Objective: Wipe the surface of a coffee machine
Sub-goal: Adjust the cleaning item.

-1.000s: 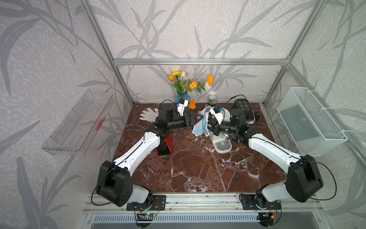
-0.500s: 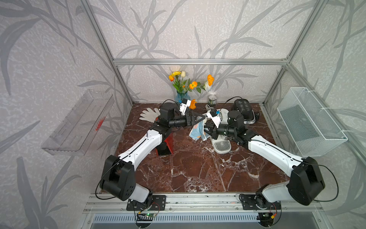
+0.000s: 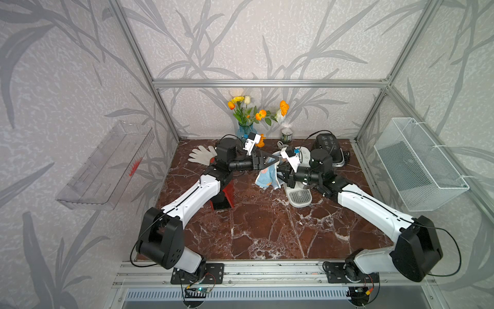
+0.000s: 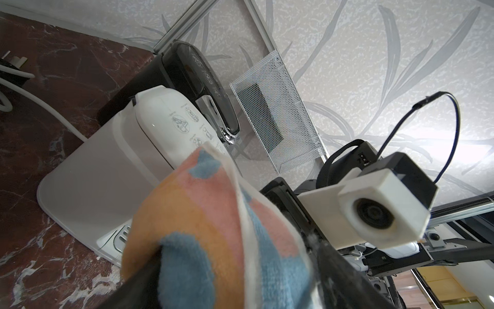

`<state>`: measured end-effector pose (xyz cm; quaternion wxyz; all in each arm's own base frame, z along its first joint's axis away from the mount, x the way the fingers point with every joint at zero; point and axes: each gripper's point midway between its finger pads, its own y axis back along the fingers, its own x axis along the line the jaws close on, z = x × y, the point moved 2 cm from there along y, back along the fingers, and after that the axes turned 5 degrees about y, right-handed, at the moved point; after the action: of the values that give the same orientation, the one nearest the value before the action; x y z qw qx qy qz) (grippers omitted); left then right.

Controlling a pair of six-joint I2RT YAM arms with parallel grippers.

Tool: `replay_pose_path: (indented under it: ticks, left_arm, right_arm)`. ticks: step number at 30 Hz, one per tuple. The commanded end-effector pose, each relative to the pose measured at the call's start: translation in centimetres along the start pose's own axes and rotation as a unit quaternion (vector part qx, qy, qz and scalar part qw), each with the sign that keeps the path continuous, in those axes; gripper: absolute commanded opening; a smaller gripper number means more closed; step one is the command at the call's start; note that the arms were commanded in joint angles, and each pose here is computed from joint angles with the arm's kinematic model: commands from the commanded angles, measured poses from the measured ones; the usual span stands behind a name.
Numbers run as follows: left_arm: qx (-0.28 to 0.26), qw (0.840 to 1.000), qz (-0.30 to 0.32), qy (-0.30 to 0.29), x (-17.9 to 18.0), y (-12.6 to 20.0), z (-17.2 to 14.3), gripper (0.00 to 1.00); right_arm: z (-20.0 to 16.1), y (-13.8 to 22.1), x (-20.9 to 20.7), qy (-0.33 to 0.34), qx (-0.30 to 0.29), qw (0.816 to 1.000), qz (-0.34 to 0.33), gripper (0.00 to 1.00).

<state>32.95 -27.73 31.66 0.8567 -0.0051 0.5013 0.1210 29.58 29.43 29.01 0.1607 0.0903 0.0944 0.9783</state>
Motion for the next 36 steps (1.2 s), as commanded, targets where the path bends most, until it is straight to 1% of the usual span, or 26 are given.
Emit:
replay_pose_path:
  ticks: [1, 4, 7, 9, 15, 18, 23, 26, 29, 33, 36]
  left_arm:
    - [0.019, 1.000, -0.022, -0.003, -0.3, -0.7, -0.4, 0.82]
    - [0.026, 0.999, -0.024, 0.001, -0.1, -1.0, -0.6, 0.79]
    - [0.032, 0.999, -0.024, 0.001, 0.0, -1.1, -1.0, 0.72]
    - [0.033, 0.999, -0.017, -0.004, 0.1, -1.0, -1.1, 0.64]
    - [0.035, 0.999, -0.011, -0.003, 0.5, -1.2, -1.0, 0.32]
    - [0.035, 0.999, -0.010, -0.004, 0.6, -1.3, -0.9, 0.17]
    - [0.031, 0.999, 0.011, -0.009, 1.2, -1.0, -1.1, 0.03]
    - [0.023, 0.999, 0.036, -0.018, 1.9, -0.8, -1.2, 0.00]
    - [0.017, 0.997, 0.065, -0.024, 2.7, -0.5, -1.2, 0.00]
    - [0.001, 0.994, 0.102, -0.030, 3.8, -0.2, -0.9, 0.00]
    - [-0.010, 0.992, 0.124, -0.030, 4.5, 0.1, -0.7, 0.00]
  right_arm:
    - [1.8, 0.3, 0.7, 0.020, -0.029, 0.999, 0.010, 0.00]
    - [2.1, 0.4, 0.7, 0.023, -0.033, 0.999, 0.008, 0.00]
    - [2.1, 0.3, 0.5, 0.022, -0.033, 0.999, 0.003, 0.00]
    - [2.1, 0.2, 0.4, 0.021, -0.033, 0.999, 0.004, 0.00]
    - [2.1, 0.4, -0.3, 0.022, -0.036, 0.999, -0.022, 0.00]
    - [2.0, 0.5, -0.6, 0.018, -0.035, 0.999, -0.035, 0.00]
    - [1.4, 0.7, -1.2, 0.008, -0.029, 0.998, -0.060, 0.00]
    - [0.9, 1.0, -1.6, 0.006, -0.024, 0.997, -0.075, 0.00]
    - [0.5, 1.4, -2.4, -0.001, -0.022, 0.994, -0.108, 0.01]
    - [0.2, 2.4, -3.1, -0.009, -0.022, 0.989, -0.145, 0.13]
    - [-0.2, 3.4, -3.3, -0.014, -0.020, 0.985, -0.170, 0.17]
